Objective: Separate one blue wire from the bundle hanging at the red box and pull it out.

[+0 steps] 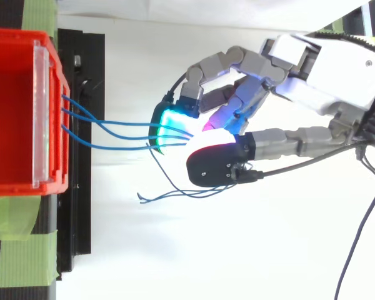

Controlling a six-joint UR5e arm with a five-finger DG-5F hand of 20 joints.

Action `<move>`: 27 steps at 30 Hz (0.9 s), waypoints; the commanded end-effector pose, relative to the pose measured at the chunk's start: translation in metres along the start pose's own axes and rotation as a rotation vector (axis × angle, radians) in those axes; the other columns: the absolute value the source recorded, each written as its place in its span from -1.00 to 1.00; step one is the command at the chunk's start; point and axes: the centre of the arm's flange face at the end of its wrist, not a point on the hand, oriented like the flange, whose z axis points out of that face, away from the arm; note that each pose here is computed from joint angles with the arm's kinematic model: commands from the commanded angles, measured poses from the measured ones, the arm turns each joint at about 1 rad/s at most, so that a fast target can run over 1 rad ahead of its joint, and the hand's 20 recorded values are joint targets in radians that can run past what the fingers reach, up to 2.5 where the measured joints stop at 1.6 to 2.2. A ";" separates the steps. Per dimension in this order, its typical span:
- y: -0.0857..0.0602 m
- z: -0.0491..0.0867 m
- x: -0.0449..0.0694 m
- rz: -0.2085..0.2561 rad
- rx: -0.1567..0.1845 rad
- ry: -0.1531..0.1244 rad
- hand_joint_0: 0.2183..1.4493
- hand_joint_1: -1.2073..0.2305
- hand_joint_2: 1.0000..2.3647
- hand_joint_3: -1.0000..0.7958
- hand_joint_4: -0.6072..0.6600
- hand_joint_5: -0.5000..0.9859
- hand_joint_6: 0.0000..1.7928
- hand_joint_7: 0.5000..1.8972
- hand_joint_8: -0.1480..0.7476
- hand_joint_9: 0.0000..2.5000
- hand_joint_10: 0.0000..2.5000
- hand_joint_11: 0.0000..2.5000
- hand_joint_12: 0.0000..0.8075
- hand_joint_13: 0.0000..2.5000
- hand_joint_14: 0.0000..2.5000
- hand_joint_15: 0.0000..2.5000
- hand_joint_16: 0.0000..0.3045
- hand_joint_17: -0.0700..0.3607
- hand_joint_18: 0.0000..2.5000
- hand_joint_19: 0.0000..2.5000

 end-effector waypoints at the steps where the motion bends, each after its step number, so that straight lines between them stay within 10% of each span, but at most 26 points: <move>1: -0.001 -0.001 0.000 0.044 0.006 0.002 -0.35 -0.34 -0.98 0.08 0.00 -0.53 0.02 -0.44 0.63 0.03 -0.99 -0.72 0.18 0.05 -0.99 -0.77 -0.80 -0.36 -0.41 -0.99; 27: -0.001 -0.001 0.000 0.054 0.006 0.003 -0.36 -0.31 -0.98 0.04 0.03 -0.54 0.02 -0.47 0.48 0.20 -0.98 -0.51 0.19 -0.12 -0.99 -0.73 -0.76 -0.30 -0.44 -0.96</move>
